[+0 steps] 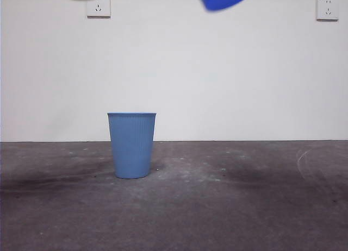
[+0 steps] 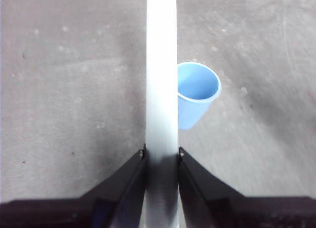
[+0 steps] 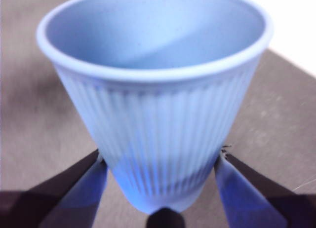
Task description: Pick up the cup brush,pick up the cup,insert the brush into the cup,clean the cup,put the cup brush back,put the cup back to the fixed position on the table
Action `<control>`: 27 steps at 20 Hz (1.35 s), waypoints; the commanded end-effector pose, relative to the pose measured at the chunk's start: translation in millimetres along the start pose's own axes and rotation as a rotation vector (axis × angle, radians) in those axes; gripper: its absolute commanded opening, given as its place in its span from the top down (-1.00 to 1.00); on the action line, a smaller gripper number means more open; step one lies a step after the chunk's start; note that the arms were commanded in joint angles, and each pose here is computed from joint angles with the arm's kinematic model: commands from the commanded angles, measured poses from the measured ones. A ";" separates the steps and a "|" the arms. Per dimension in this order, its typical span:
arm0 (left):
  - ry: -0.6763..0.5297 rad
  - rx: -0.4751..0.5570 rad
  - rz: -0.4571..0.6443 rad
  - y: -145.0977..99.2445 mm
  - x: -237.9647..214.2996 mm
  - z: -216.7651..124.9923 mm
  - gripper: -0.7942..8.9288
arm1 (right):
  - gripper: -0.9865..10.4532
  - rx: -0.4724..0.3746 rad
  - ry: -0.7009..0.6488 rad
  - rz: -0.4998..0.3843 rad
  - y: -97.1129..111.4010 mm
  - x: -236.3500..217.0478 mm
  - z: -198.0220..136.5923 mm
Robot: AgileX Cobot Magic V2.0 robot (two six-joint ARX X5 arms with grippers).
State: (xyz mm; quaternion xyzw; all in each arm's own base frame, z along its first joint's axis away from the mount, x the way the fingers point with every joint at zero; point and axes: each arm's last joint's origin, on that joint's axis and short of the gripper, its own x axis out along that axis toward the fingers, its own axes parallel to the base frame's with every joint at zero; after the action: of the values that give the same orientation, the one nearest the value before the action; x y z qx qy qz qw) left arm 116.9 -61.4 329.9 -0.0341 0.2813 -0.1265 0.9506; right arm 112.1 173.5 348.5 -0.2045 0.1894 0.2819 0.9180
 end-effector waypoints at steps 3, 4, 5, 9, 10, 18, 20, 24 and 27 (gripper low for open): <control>0.093 -0.136 0.043 31.6 51.5 11.8 0.86 | 0.86 0.087 -0.094 -0.015 -18.3 -36.5 -1.0; 0.121 -0.174 0.042 41.6 64.9 12.6 0.86 | 0.86 0.105 -0.111 -0.022 -23.0 -45.3 -2.9; 0.153 -0.202 0.038 50.2 77.7 11.8 0.86 | 0.86 0.122 -0.127 -0.026 -26.8 -52.5 -4.5; 0.290 -0.185 0.067 63.4 124.4 2.4 0.85 | 0.86 0.157 -0.178 -0.077 -37.1 -69.7 -7.8; 0.305 -0.183 0.064 63.4 134.5 0.5 0.85 | 0.86 0.158 -0.177 -0.085 -37.3 -69.8 -7.9; 0.393 -0.140 0.124 51.4 193.7 -20.0 0.85 | 0.86 0.155 -0.164 -0.126 -37.0 -67.0 -7.7; 0.408 -0.140 0.120 49.3 204.0 -25.1 0.85 | 0.86 0.156 -0.164 -0.126 -37.0 -67.0 -7.7; 0.470 -0.129 0.170 43.3 220.3 -39.5 0.85 | 0.86 0.155 -0.164 -0.126 -36.9 -66.8 -7.7; 0.504 -0.136 0.189 39.8 229.1 -48.2 0.85 | 0.86 0.154 -0.163 -0.126 -36.9 -66.8 -7.7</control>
State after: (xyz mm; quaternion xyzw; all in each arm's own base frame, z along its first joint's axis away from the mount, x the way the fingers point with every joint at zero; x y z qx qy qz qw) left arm 286.7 -81.9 168.6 -0.0345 0.5129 -0.0284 0.8573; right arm 81.3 112.3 380.9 -0.1307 0.1260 0.2248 0.9573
